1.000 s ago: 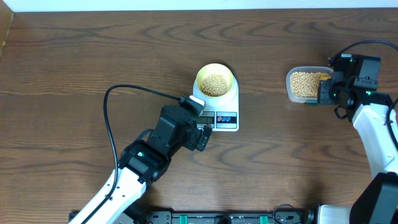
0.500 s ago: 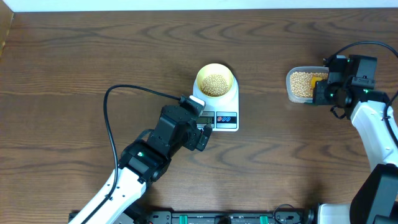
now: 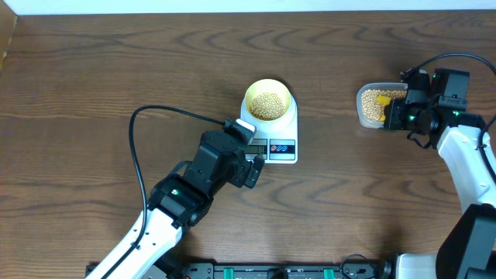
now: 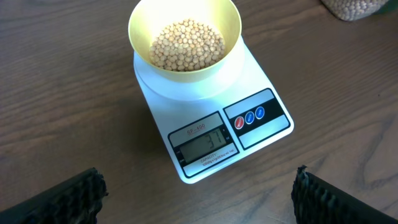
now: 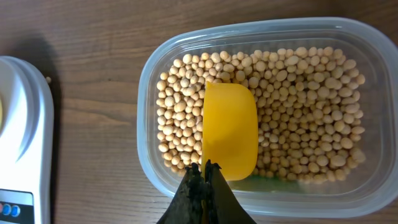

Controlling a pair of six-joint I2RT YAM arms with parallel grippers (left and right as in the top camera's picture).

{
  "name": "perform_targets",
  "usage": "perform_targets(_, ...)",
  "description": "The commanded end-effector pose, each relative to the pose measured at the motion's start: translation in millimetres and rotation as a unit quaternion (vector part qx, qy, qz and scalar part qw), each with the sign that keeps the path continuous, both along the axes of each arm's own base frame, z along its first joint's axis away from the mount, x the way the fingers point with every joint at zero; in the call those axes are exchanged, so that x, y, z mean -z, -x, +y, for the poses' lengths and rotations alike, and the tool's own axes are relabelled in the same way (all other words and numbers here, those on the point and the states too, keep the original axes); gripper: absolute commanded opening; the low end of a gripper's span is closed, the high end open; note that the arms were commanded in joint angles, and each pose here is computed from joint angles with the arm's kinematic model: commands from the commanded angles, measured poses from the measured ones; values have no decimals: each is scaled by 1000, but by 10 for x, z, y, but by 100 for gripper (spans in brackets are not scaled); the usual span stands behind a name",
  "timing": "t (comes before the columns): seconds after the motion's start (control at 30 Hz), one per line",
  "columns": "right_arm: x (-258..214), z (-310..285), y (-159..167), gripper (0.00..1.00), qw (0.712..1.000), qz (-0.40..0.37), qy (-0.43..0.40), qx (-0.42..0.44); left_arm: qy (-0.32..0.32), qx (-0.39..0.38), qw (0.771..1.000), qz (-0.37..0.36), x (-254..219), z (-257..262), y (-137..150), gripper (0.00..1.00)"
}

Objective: Scoop item into bowl and weigh 50g on scale

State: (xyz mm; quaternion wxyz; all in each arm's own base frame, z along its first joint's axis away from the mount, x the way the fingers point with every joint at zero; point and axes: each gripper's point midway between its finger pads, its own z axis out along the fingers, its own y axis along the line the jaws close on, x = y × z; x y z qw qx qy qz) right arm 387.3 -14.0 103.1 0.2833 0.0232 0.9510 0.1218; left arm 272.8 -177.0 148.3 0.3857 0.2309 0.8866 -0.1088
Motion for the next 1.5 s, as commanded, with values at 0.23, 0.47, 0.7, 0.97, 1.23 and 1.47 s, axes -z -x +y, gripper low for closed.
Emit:
perform_targets(0.23, 24, 91, -10, 1, 998, 12, -52, 22, 3, -12, 1000, -1, -8, 22, -26, 98)
perform_targets(0.47, 124, 131, -30, 1, 997, 24, -75, 22, 3, -12, 1000, -1, -8, 22, -26, 98)
perform_targets(0.7, 85, 31, -32, 1, 994, 20, -102, 39, 3, -12, 1000, -1, -8, 22, -26, 98)
perform_targets(0.97, 8, -98, -16, 1, 988, 10, -148, 51, 3, -12, 1000, -1, -8, 22, -26, 98)
perform_targets(1.23, -71, -210, 2, 1, 979, 2, -193, 67, 3, -12, 1000, -1, -8, 22, -26, 98)
perform_targets(1.47, -148, -309, 24, 1, 971, -10, -227, 75, 3, -12, 1000, -1, -8, 22, -26, 98)
